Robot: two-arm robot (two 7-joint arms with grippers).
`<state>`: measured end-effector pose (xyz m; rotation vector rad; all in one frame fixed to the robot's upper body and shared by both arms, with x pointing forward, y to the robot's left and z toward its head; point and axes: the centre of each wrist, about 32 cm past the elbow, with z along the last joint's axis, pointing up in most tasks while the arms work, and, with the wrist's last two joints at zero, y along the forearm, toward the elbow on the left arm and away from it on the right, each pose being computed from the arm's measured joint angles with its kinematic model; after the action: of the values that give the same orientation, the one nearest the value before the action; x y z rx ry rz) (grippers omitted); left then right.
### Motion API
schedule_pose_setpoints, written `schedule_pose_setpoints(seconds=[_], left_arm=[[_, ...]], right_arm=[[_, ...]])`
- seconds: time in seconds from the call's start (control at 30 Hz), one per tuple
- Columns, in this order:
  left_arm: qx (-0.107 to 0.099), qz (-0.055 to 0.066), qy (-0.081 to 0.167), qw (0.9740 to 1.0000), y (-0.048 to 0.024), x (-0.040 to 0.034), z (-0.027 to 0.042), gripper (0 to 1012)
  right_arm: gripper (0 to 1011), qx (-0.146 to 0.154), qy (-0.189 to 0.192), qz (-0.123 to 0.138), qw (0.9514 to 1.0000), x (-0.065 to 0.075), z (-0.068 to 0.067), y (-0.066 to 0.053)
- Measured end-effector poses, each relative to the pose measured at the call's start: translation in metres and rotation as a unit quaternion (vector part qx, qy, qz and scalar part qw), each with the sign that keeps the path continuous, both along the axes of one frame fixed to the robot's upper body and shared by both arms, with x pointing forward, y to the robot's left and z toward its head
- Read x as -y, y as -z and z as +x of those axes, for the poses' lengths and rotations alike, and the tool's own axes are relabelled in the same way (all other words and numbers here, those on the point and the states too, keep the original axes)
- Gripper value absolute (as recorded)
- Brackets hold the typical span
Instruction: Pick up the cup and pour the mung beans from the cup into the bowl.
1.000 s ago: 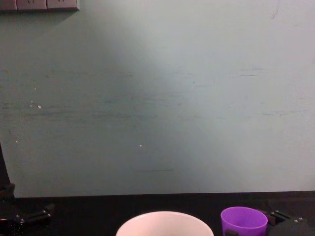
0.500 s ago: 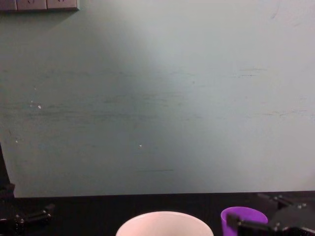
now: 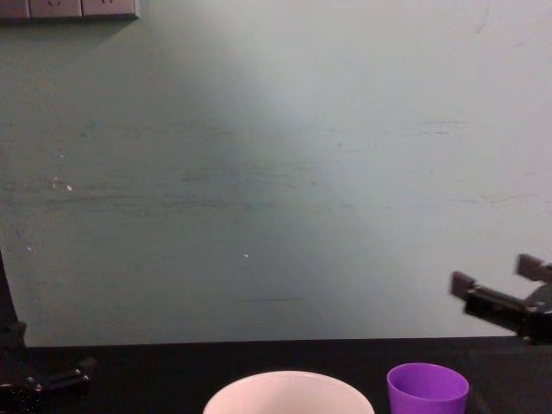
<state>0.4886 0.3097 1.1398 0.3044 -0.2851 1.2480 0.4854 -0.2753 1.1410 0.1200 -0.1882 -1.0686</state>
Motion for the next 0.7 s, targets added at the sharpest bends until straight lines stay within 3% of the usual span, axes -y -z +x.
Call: schedule_pose_setpoints(seconds=[0.13,0.17,0.3,0.4,0.7], left_arm=[[0.0,0.0,0.0,1.0,0.0,0.0,0.0,1000],[0.0,0.0,0.0,1.0,0.0,0.0,0.0,1000],[0.0,0.0,0.0,1.0,0.0,0.0,0.0,1000],[0.0,0.0,0.0,1.0,0.0,0.0,0.0,1000],[0.0,0.0,0.0,1.0,0.0,0.0,0.0,1000]], right_arm=[[1002,0.013,0.087,-0.001,0.9962,-0.001,-0.003,0.006],[1002,0.013,0.087,-0.001,0.9962,-0.001,-0.003,0.006],[1002,0.019,0.144,-0.004,0.9894,0.0,-0.003,0.016],[1002,0.012,0.161,-0.004,0.9869,0.002,-0.001,0.021],[1002,0.007,0.164,-0.016,0.9863,0.001,0.002,0.026]])
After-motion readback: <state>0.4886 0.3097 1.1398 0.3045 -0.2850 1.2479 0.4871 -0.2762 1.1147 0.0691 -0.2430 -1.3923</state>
